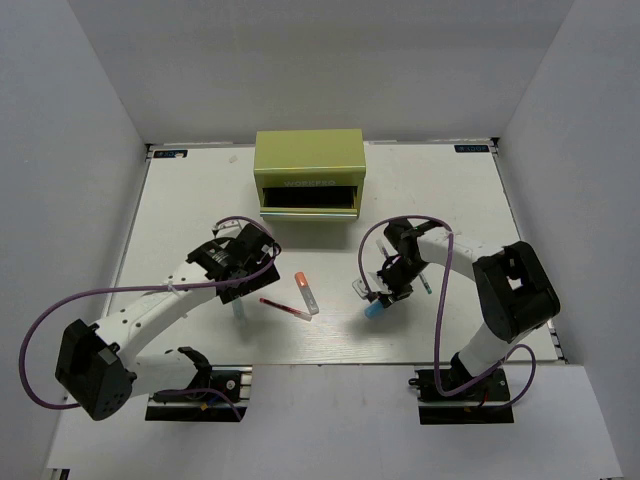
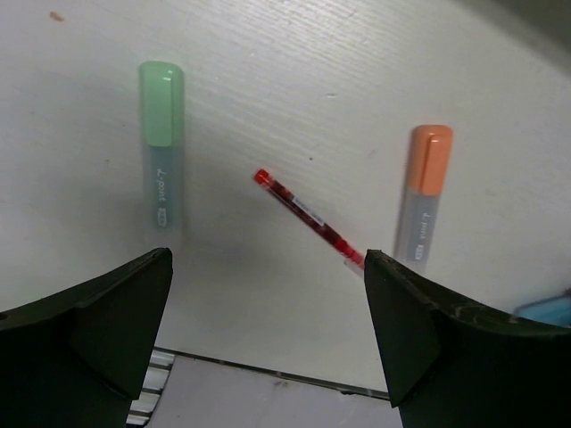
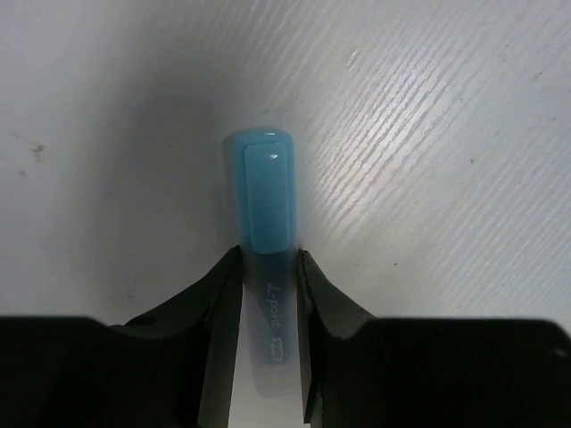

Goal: Sort the stationery into containers
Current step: Pick up the stationery from the center of the board, then place the stationery in the drawer.

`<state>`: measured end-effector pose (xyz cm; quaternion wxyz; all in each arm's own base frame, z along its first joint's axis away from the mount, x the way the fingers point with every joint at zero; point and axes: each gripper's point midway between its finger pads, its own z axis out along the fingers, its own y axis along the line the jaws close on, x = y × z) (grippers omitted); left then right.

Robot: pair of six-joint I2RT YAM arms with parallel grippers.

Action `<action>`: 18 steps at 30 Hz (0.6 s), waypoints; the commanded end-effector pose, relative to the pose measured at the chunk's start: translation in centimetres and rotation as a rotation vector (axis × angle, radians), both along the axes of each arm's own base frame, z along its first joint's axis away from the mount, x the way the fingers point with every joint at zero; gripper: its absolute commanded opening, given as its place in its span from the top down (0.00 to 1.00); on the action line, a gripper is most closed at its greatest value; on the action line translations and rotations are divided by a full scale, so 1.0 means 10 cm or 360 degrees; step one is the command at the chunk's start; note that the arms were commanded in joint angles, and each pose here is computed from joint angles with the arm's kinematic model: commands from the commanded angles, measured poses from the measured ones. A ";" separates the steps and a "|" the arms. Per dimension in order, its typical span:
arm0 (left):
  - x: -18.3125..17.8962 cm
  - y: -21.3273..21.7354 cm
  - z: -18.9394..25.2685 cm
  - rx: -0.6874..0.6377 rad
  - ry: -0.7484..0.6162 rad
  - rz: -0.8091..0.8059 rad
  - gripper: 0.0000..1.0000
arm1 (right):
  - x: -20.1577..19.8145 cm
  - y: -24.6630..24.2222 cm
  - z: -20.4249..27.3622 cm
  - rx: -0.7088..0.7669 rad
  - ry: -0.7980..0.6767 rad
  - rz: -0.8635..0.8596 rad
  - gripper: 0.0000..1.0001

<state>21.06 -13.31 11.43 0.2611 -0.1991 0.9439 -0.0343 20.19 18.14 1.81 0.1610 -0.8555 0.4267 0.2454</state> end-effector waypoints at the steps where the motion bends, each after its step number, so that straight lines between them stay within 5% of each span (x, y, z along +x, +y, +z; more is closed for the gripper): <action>1: -0.08 0.09 -0.15 0.0069 0.0094 0.0050 0.01 | -0.07 0.10 0.34 0.0069 0.0109 -0.0065 0.96; 10: -0.06 0.24 -0.29 0.0188 0.0127 0.0104 0.01 | 0.69 1.06 2.22 0.0806 -0.0172 -0.0506 0.99; 18: -0.01 0.45 -0.46 0.0290 0.0182 0.0186 0.01 | 1.60 1.45 2.43 0.0893 -0.0458 -0.0902 0.99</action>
